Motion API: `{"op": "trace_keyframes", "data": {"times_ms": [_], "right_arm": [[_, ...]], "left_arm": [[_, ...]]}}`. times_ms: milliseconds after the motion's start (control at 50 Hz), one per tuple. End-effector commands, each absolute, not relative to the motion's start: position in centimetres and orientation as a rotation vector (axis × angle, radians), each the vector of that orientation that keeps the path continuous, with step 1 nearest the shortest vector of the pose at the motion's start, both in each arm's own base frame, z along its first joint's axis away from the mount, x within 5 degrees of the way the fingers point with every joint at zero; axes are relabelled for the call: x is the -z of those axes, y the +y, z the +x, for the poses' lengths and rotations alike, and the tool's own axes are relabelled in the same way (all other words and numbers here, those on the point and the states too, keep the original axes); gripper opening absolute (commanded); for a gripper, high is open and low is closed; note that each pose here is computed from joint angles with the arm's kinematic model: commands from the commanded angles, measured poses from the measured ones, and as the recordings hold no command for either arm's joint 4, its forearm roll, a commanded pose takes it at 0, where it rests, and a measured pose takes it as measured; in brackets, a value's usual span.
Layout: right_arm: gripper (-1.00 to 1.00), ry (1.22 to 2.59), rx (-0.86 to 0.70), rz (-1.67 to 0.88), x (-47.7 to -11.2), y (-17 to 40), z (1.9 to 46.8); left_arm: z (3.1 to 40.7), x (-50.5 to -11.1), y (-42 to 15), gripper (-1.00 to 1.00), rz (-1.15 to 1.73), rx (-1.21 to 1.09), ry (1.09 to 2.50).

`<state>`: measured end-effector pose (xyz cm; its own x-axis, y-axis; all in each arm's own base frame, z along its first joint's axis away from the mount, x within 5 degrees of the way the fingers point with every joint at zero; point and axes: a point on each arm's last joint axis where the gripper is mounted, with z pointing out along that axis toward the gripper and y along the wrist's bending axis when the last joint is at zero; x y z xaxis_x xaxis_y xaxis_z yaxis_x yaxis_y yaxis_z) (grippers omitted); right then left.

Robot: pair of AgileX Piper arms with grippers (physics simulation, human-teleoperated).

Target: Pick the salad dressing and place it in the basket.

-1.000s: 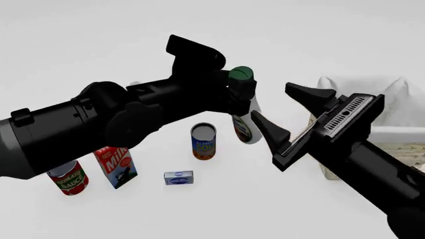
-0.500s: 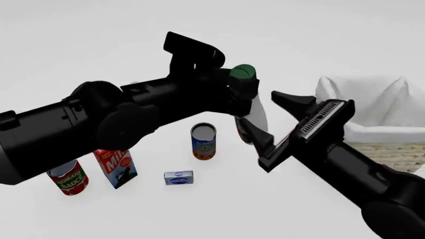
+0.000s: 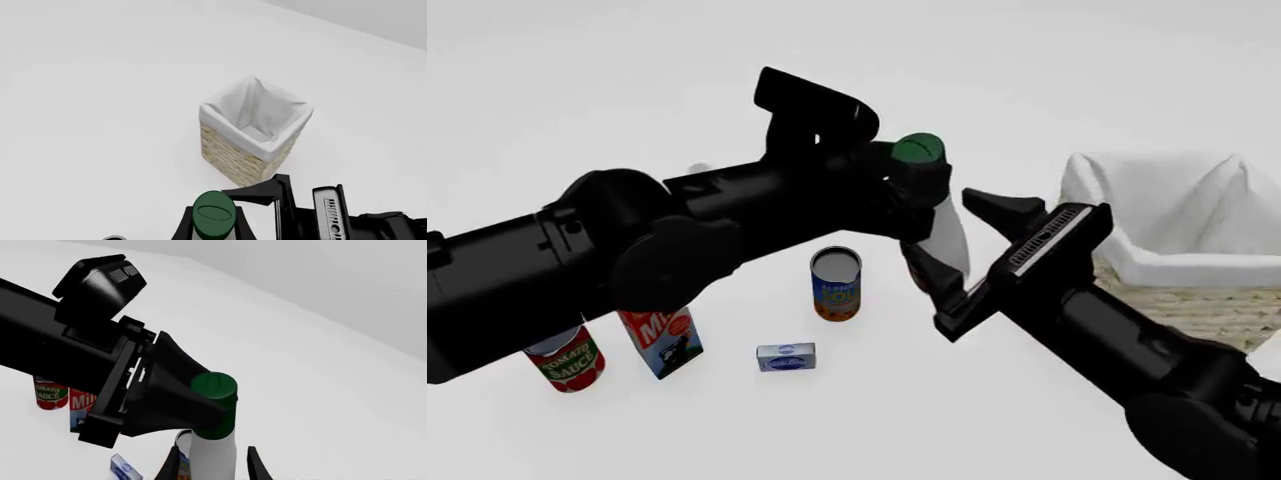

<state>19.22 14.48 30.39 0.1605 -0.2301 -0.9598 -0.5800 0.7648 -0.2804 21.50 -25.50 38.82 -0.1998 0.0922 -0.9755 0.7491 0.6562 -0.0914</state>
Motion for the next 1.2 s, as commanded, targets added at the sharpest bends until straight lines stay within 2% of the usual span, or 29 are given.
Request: {"op": "trace_keyframes", "data": {"times_ms": [20, 460, 480, 840, 860, 1080, 1200], "right_arm": [[1.00, 1.431, -0.278, -0.708, -29.9, 14.6, 19.7], [1.00, 1.431, -0.286, -0.715, -29.5, 14.9, 19.7], [-1.00, 1.428, -0.283, -0.713, -29.6, 14.8, 19.7], [-1.00, 1.419, -0.300, -0.716, -29.6, 14.8, 19.2], [-1.00, 1.419, -0.297, -0.718, -29.5, 14.9, 19.2], [-1.00, 1.421, -0.302, -0.723, -29.3, 15.0, 19.1], [-1.00, 1.422, -0.302, -0.722, -29.2, 15.0, 19.2]], "left_arm": [[21.0, -39.4, -25.4, -1.00, 0.701, 0.695, 1.665], [20.7, -39.7, -25.3, -1.00, 0.706, 0.700, 1.659], [20.7, -39.7, -25.3, -1.00, 0.704, 0.701, 1.660], [19.8, -39.7, -25.7, -1.00, 0.733, 0.718, 1.653], [19.7, -39.9, -25.7, 1.00, 0.748, 0.706, 1.642], [18.7, -43.3, -24.0, 1.00, 0.714, 0.726, 1.595], [16.9, -47.4, -21.8, 1.00, 0.689, 0.745, 1.522]]}}
